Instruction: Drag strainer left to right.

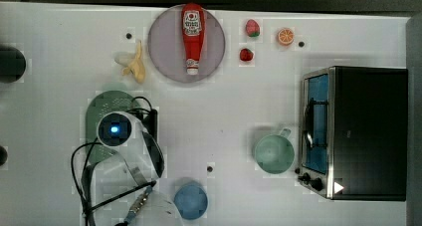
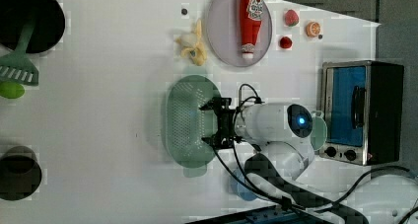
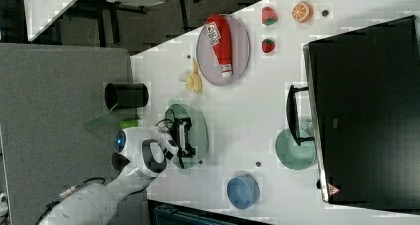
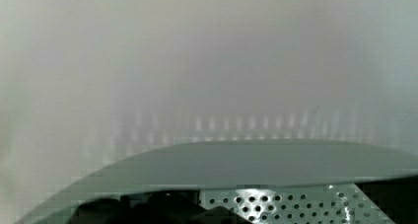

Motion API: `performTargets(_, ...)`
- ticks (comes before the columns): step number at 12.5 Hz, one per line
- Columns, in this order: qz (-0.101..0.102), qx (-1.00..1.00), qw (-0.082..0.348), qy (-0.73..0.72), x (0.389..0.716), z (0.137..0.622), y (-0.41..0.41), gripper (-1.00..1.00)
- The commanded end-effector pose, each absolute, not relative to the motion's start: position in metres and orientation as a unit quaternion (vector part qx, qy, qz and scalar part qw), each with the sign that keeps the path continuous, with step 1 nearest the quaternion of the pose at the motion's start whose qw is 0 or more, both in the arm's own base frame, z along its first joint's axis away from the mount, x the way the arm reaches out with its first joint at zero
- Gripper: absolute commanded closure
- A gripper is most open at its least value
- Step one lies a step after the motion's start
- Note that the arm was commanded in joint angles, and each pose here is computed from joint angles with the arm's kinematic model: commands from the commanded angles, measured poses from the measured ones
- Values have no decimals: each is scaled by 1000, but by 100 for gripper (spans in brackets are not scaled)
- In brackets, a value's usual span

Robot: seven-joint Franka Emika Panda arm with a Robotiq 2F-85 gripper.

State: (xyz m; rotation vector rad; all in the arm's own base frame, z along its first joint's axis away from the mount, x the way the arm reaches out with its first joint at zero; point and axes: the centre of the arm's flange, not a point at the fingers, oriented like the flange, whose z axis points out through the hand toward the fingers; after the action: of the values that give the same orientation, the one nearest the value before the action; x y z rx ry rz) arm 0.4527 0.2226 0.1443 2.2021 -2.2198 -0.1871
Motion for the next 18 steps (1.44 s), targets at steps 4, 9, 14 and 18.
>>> performTargets(4,-41,699,5,-714,481,154,115,-100)
performTargets(9,-28,704,13,-709,487,155,51,-100)
performTargets(14,-15,711,21,-703,489,155,-4,-100)
performTargets(18,-7,707,30,-706,487,155,-46,-100)
